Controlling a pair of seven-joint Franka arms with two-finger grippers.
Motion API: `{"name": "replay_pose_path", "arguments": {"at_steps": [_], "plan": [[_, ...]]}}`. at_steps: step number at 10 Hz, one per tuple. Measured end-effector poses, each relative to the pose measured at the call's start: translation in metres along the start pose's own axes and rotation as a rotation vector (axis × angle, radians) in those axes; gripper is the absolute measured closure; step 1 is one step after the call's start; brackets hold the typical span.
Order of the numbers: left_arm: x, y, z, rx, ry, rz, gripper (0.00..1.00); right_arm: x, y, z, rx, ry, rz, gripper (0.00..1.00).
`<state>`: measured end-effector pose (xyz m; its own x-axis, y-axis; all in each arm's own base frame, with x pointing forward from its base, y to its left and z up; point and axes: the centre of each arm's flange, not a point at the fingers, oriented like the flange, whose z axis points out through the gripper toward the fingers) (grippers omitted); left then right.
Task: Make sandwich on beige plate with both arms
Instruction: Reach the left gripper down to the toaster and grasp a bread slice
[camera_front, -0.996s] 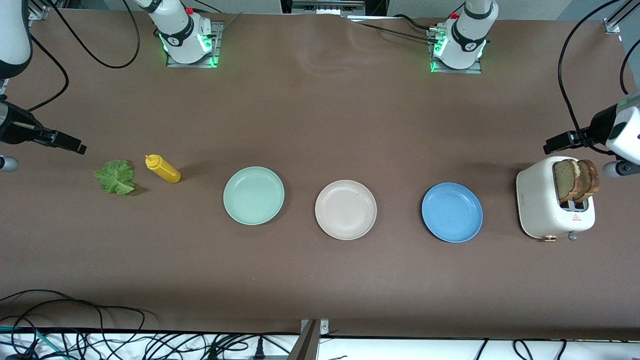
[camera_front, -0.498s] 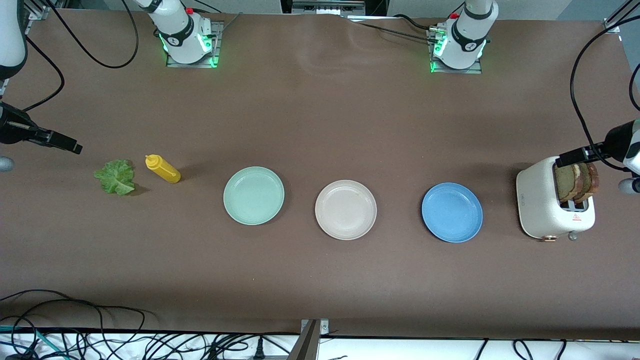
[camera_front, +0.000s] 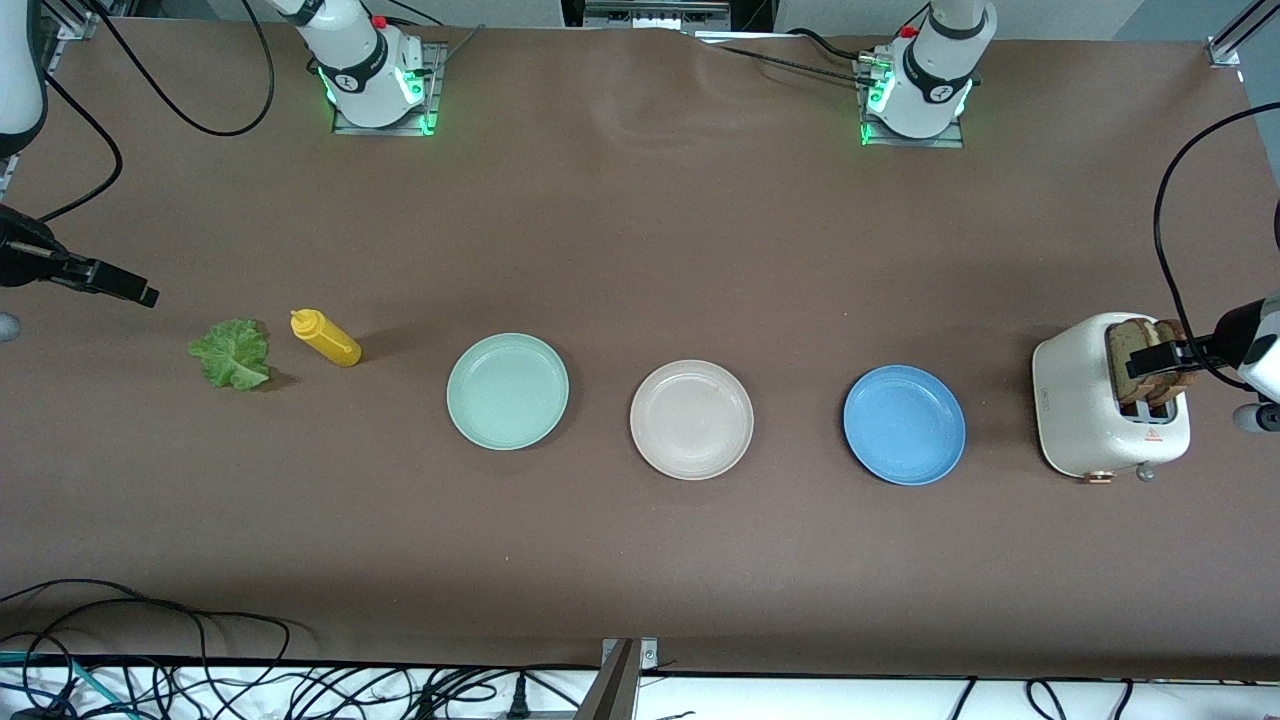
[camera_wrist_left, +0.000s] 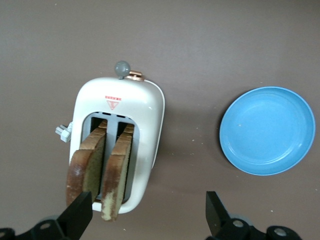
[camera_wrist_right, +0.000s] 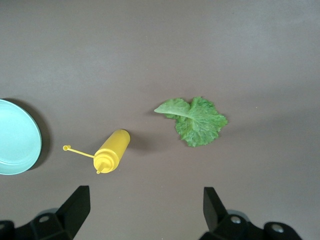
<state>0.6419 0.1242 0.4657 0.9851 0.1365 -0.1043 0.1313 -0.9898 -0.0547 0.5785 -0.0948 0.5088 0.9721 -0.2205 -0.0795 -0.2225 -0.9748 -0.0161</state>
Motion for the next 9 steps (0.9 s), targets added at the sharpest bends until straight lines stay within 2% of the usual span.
{"name": "replay_pose_path", "arguments": {"at_steps": [5,9], "plan": [[0.021,-0.023,0.064,-0.03,-0.055,-0.032,0.0,0.0,0.0,0.0,0.0,0.0,0.0,0.0],[0.02,-0.024,0.074,-0.034,-0.081,-0.035,0.0,0.0,0.0,0.0,0.0,0.0,0.0,0.0]]}}
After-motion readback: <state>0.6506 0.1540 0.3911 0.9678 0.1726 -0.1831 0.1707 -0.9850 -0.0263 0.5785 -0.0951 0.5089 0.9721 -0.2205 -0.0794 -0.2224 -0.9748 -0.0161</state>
